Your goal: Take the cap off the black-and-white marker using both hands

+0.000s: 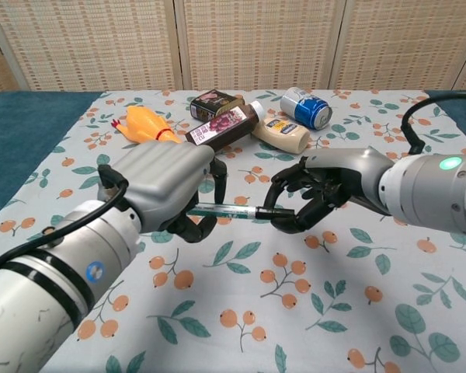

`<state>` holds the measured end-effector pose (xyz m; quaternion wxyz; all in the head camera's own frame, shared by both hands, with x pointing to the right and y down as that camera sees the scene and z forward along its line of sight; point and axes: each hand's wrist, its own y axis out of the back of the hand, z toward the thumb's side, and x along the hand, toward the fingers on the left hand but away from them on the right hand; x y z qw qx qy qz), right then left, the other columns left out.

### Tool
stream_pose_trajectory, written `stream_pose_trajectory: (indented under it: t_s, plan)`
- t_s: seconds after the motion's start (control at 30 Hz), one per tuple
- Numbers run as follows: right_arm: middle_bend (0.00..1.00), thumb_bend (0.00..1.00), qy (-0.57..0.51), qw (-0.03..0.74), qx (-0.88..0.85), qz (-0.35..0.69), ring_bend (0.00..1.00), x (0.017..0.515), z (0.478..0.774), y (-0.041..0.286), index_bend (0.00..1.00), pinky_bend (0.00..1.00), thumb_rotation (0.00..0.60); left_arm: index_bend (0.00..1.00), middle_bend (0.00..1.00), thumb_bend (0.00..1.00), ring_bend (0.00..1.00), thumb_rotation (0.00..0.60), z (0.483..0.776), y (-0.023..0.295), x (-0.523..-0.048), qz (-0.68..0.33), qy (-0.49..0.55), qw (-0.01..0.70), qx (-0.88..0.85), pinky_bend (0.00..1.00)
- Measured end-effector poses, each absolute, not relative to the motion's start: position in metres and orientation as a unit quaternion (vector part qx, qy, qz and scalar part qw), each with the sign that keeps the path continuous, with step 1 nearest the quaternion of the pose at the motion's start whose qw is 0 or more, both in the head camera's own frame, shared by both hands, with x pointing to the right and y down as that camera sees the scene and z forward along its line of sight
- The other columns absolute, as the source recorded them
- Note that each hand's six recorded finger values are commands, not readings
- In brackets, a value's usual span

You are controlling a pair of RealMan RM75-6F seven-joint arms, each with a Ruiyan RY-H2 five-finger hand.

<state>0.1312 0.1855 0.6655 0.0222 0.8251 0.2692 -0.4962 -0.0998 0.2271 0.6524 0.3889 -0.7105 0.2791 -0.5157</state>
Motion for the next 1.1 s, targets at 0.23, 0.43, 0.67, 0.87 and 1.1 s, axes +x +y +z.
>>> stream_pose_trajectory:
  t_s: [0.23,0.43,0.67,0.87,1.1]
  plan:
    - [0.00,0.31,0.265,0.025,0.831,-0.489,0.00,0.1260,0.6617,0.1870,0.45,0.00,0.600,0.87,1.00,0.40,1.00,0.600,0.6539,0.2264,-0.1010,-0.518,0.277,0.389,-0.710,1.00]
    - [0.00,0.32,0.266,0.027,0.831,-0.487,0.00,0.1256,0.6609,0.1875,0.48,0.00,0.600,0.87,1.00,0.40,1.00,0.600,0.6546,0.2257,-0.1016,-0.519,0.277,0.389,-0.710,1.00]
    - [0.00,0.37,0.268,0.028,0.831,-0.487,0.00,0.1248,0.6617,0.1874,0.50,0.00,0.600,0.87,1.00,0.40,1.00,0.600,0.6554,0.2274,-0.1004,-0.518,0.274,0.387,-0.712,1.00]
    - [0.00,0.48,0.275,0.031,0.828,-0.487,0.00,0.1253,0.6629,0.1861,0.57,0.00,0.600,0.87,1.00,0.40,1.00,0.600,0.6546,0.2274,-0.1006,-0.517,0.275,0.387,-0.713,1.00]
    - [0.00,0.56,0.275,0.034,0.829,-0.485,0.00,0.1258,0.6610,0.1853,0.62,0.00,0.600,0.87,1.00,0.40,1.00,0.600,0.6565,0.2244,-0.1032,-0.520,0.277,0.384,-0.711,1.00]
